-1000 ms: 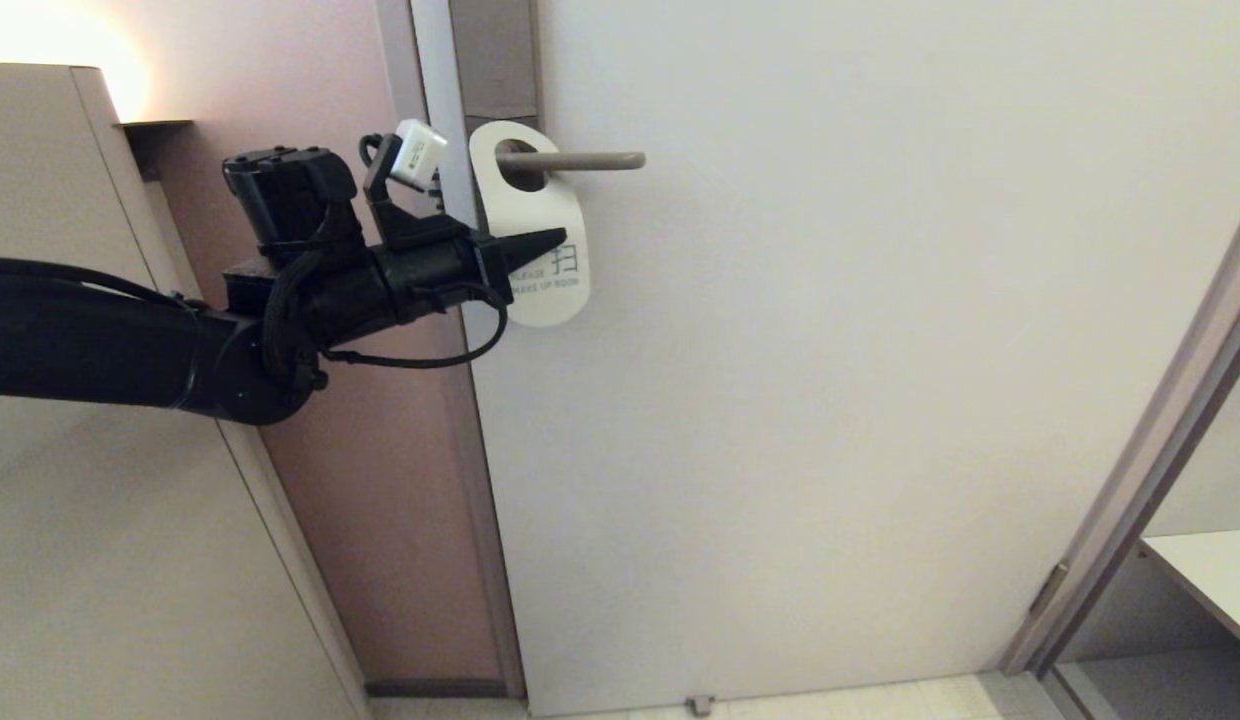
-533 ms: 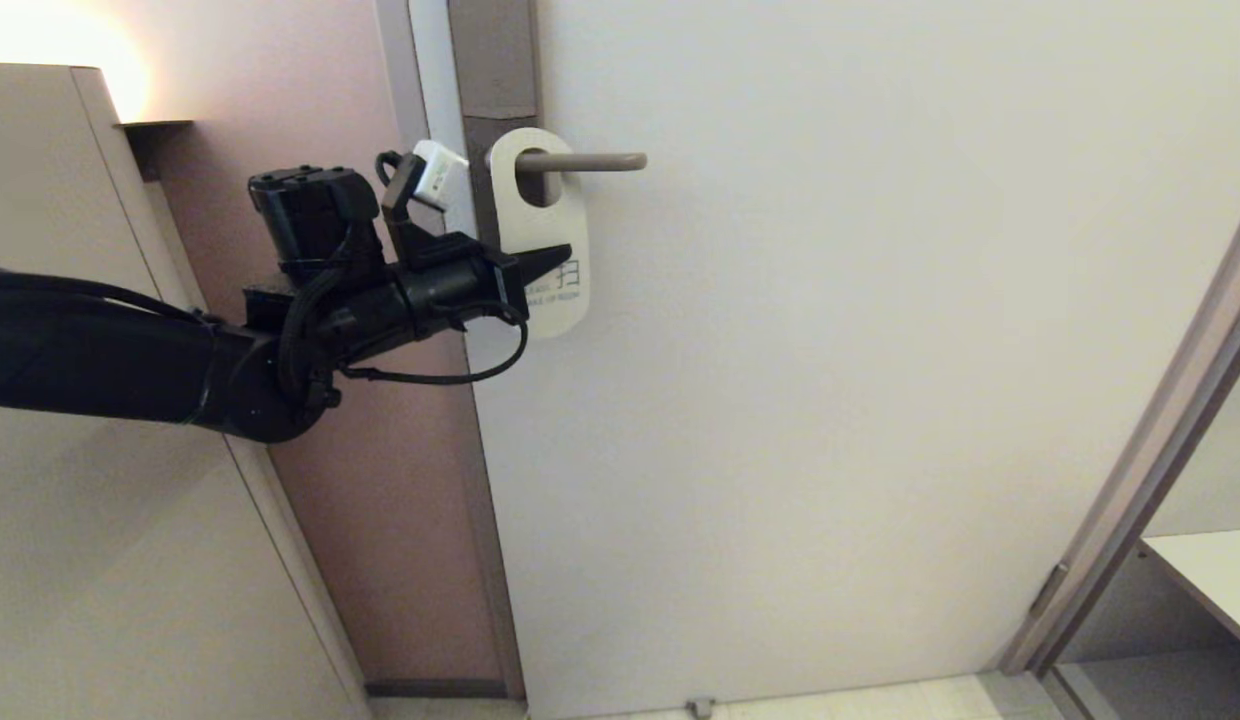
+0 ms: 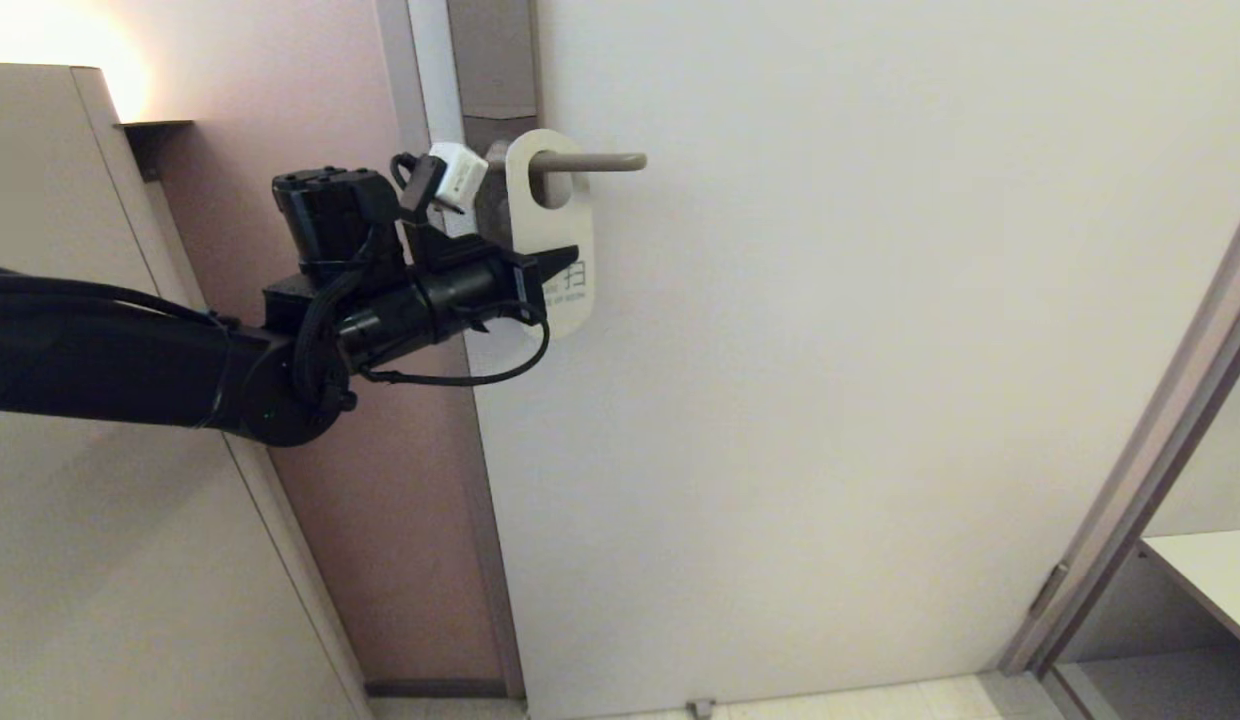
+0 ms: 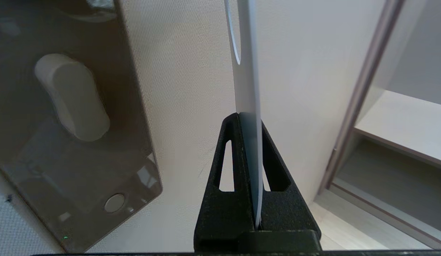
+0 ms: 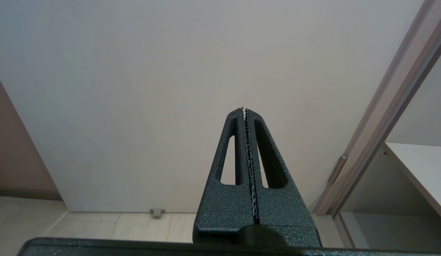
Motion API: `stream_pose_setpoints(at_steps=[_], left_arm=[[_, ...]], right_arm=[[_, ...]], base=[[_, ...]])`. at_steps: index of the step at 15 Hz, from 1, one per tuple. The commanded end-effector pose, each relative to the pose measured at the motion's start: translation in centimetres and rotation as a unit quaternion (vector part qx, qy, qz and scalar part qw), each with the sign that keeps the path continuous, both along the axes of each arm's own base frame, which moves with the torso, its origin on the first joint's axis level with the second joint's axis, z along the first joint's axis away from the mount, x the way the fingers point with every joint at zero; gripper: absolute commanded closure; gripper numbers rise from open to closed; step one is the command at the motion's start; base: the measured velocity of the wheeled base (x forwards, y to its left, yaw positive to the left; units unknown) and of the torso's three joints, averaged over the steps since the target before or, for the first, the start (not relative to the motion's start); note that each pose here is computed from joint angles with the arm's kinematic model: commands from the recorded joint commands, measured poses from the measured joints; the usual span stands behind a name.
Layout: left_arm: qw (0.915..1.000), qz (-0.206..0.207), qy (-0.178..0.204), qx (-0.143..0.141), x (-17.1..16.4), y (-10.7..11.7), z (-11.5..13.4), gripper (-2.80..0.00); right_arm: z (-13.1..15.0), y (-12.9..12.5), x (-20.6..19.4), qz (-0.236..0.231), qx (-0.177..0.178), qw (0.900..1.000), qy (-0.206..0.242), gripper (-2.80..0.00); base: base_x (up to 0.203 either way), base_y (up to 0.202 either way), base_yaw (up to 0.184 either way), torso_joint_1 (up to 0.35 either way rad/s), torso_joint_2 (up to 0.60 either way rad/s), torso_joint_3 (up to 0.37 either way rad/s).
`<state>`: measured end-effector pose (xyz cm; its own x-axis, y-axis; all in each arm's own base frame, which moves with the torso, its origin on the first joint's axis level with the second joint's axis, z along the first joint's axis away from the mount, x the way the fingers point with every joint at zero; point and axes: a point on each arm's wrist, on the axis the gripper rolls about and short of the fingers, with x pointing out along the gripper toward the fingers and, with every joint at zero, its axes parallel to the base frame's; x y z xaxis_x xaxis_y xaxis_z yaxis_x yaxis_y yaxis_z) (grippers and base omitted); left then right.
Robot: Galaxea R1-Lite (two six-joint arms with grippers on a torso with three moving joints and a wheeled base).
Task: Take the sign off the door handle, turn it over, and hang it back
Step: Take down the sign
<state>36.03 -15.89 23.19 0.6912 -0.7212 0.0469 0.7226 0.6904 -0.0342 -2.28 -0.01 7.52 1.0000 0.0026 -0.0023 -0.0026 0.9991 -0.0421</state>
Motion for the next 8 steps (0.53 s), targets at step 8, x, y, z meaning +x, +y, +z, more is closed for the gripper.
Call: stream_pose_setpoints(at_steps=[8], left_arm=[[0.9994,0.033,-0.005,0.009,0.3,-1.3,1.0,0.00]], right_arm=[[0.0,0.0,0.0,0.000,0.000,1.000,0.000,0.00]], base=[[0.000,0.000,0.000,0.000,0.00,0.000]])
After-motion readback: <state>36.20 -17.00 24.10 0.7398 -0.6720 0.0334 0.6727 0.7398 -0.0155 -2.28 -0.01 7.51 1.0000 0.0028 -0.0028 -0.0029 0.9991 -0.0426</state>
